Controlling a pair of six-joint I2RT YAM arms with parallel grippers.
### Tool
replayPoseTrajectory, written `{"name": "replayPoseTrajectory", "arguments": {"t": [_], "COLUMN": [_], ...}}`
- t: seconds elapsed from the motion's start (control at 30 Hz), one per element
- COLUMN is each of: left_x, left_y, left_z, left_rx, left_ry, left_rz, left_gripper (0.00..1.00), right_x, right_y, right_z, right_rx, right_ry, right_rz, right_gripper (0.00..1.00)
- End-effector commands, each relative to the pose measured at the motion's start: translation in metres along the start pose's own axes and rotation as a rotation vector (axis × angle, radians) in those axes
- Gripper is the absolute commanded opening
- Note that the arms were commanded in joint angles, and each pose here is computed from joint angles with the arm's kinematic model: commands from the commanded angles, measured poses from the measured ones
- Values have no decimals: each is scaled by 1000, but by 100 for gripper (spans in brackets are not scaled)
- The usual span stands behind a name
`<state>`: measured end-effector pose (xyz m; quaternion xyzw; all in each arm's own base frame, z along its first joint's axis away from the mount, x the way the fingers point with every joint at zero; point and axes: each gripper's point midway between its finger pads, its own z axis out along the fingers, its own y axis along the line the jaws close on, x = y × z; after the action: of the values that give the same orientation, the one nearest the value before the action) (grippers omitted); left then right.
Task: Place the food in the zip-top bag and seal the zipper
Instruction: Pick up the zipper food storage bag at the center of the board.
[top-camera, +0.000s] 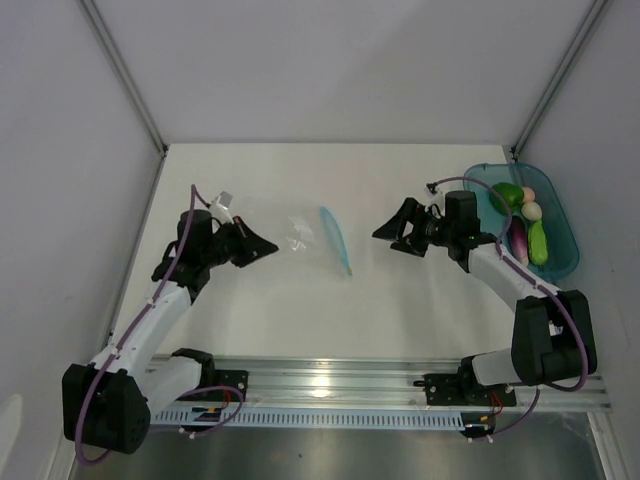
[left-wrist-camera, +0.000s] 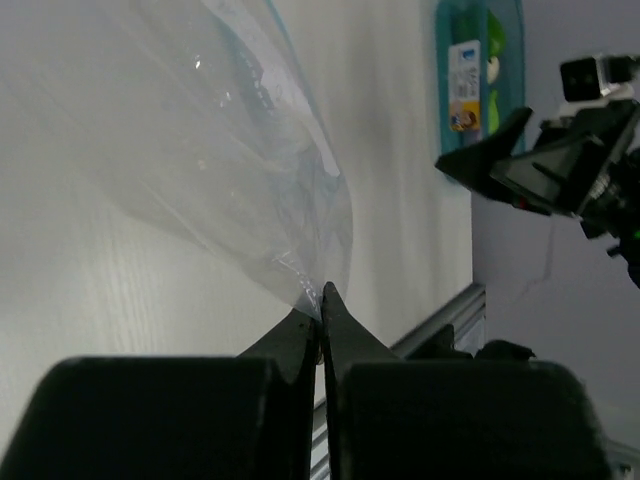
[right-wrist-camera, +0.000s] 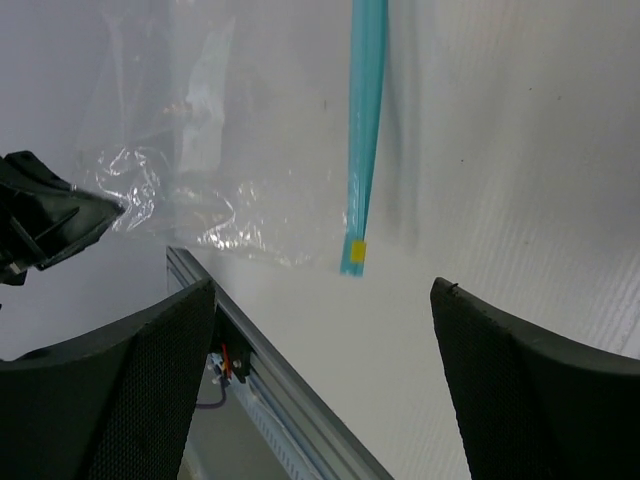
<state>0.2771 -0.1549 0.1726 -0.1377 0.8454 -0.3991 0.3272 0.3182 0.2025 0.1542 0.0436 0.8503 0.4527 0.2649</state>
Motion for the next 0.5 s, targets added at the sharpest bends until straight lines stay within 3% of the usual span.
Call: {"name": "replayPoseTrajectory", "arguments": {"t": [0.0,0.13,0.47], "left_x": [12,28,54], "left_y": [-41,-57,-64], "left_z": [-12,-18,-24], "left_rx": [213,328,401], "left_ry": [45,88,173], "left_rz": [150,161,178], "left_gripper": [1,1,1], "right_x": [-1,9,39], "right_y": [-2,-17,-27], "right_z": [-17,-23,-3], "right_rx": [-29,-40,-130], "right_ry": [-11,-4,62], "right_rz": [35,92,137], "right_gripper": [89,89,84]}}
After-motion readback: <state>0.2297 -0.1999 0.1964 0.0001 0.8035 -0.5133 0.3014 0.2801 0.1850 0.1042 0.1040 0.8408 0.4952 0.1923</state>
